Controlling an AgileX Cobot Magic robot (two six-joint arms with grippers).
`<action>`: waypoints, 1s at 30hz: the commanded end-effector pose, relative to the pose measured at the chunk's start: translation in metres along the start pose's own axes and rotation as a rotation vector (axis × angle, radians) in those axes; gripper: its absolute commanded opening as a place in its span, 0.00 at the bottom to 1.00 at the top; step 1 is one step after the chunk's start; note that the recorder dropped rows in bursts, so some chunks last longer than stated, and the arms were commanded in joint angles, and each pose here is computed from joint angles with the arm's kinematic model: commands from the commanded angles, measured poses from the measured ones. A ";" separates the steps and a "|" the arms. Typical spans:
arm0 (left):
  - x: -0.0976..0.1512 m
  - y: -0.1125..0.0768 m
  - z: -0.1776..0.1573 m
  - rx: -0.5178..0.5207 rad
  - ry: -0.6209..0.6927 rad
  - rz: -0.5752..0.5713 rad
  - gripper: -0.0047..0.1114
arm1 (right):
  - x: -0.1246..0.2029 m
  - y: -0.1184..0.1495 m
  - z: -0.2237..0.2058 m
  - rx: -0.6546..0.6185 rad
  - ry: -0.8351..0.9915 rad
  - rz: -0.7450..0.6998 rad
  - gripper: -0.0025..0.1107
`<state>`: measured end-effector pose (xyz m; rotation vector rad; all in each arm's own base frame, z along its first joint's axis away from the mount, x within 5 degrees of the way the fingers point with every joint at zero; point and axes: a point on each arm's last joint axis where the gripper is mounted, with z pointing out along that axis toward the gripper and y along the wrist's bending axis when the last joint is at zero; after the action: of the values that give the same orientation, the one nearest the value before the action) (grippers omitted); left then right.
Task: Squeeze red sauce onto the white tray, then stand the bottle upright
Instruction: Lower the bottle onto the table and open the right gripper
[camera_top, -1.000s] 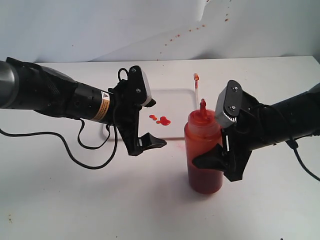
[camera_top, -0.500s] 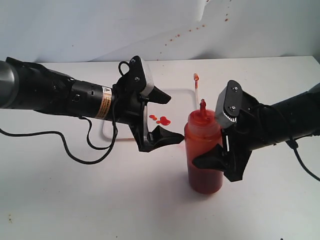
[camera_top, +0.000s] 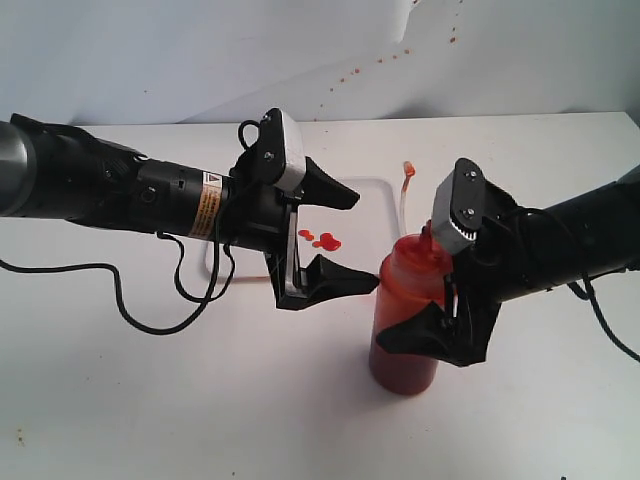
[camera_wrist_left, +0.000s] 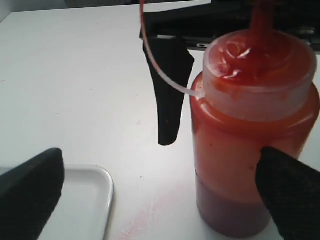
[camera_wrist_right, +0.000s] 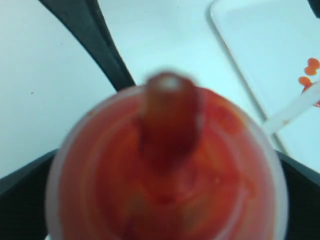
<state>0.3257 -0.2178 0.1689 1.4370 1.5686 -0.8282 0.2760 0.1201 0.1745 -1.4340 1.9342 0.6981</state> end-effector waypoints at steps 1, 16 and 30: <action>-0.006 -0.002 -0.001 -0.004 -0.023 -0.009 0.88 | -0.002 0.002 -0.002 -0.020 -0.012 0.003 0.85; -0.006 -0.002 -0.001 -0.004 -0.023 -0.009 0.88 | -0.011 0.010 -0.016 -0.024 0.009 -0.049 0.83; -0.006 -0.002 -0.001 -0.004 -0.023 -0.009 0.88 | -0.042 0.022 -0.055 0.147 -0.067 -0.148 0.83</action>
<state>0.3258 -0.2181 0.1695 1.4300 1.5674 -0.8343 0.2526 0.1141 0.2353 -1.4822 1.7751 0.5626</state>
